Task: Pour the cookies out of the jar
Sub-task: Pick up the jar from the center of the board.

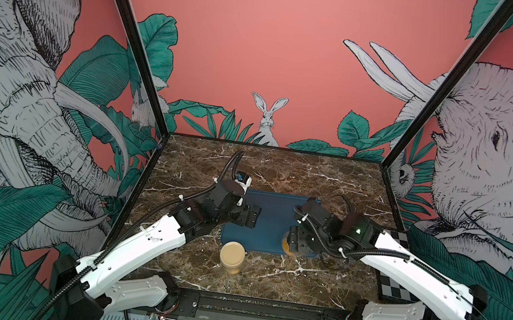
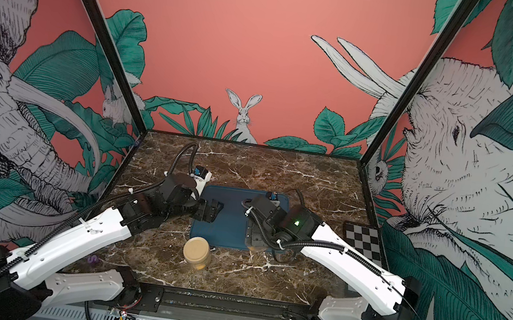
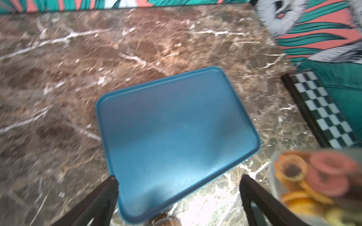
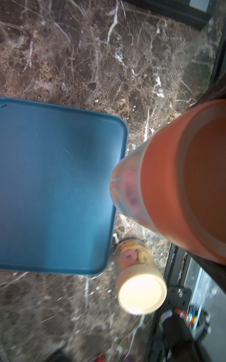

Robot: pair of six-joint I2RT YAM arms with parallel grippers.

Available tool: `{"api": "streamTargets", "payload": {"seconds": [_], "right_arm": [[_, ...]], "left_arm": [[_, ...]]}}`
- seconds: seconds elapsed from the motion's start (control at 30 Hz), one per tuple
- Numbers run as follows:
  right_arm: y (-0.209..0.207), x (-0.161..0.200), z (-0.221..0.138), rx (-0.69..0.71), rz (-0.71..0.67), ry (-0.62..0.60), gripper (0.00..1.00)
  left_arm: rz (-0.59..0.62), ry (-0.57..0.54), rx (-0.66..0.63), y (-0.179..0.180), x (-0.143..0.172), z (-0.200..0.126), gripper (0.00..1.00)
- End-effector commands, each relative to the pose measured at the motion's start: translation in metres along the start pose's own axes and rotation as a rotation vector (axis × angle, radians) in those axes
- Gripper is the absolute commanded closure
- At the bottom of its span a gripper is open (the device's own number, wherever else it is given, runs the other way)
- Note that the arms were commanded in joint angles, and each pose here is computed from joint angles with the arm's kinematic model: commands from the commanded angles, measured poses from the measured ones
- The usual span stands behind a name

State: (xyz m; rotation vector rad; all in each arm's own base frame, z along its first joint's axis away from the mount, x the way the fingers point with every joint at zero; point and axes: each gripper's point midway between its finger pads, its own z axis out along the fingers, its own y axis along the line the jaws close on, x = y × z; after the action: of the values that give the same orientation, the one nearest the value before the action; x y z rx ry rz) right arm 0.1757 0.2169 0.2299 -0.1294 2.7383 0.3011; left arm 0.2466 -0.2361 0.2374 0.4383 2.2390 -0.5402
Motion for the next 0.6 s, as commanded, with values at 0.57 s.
{"api": "streamTargets", "payload": {"seconds": [0.57], "right_arm": [[0.077, -0.066, -0.042, -0.528, -0.052, 0.023, 1.00]], "left_arm": [[0.512, -0.230, 0.628, -0.125, 0.019, 0.010, 0.01]]}}
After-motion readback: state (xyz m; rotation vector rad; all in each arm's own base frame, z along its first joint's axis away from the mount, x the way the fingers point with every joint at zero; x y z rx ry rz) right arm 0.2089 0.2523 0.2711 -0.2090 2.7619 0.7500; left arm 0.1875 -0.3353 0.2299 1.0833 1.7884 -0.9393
